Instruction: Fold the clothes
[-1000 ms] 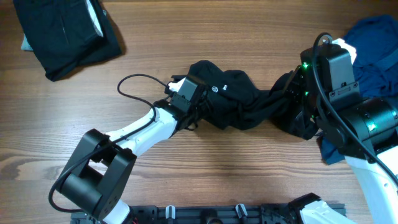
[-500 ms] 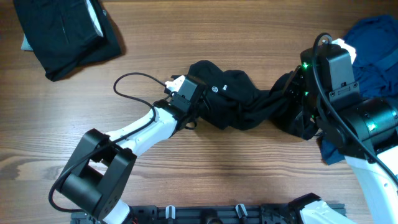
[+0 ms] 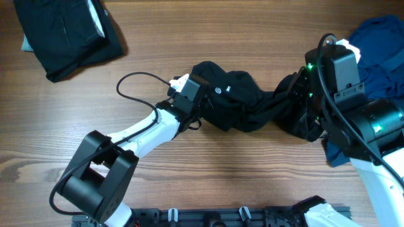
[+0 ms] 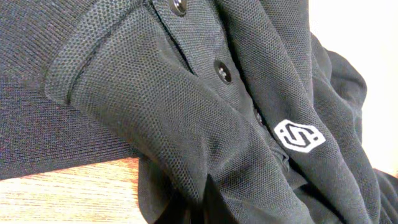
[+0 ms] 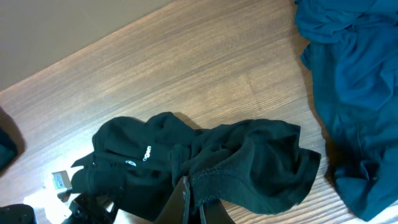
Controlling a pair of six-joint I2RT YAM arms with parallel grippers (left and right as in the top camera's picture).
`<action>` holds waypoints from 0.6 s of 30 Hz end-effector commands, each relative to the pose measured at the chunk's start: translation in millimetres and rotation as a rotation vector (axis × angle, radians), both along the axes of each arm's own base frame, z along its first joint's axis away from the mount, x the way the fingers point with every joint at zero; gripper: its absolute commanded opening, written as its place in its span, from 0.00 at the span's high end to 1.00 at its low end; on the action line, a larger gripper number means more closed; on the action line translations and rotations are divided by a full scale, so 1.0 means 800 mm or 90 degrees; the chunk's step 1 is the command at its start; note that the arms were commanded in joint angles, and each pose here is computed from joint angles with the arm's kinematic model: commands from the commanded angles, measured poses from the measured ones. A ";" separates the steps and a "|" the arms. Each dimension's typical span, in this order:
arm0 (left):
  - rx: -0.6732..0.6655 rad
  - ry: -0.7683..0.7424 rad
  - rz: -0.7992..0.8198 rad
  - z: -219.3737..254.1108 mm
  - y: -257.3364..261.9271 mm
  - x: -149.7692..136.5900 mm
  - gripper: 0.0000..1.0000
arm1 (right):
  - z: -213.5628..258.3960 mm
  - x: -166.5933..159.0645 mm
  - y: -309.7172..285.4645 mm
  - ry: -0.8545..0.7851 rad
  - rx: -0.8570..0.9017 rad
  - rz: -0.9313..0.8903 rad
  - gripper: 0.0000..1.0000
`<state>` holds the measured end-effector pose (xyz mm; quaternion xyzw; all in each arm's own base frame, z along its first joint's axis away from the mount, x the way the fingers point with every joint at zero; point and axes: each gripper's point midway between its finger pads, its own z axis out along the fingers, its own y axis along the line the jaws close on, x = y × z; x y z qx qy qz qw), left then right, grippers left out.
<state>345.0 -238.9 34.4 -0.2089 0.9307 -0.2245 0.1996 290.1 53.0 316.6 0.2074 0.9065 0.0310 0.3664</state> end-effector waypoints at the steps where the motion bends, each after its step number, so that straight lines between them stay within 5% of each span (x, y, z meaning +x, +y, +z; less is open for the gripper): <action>1: 0.004 0.003 -0.007 -0.001 -0.001 0.001 0.96 | 0.009 0.003 0.001 -0.011 0.009 0.000 0.96; 6: 0.025 -0.033 -0.058 0.033 0.004 -0.006 0.96 | 0.010 0.004 0.001 -0.013 0.009 -0.001 0.96; 18: 0.029 -0.253 -0.057 0.228 0.066 -0.047 0.96 | 0.024 0.015 0.005 -0.053 0.025 0.000 0.96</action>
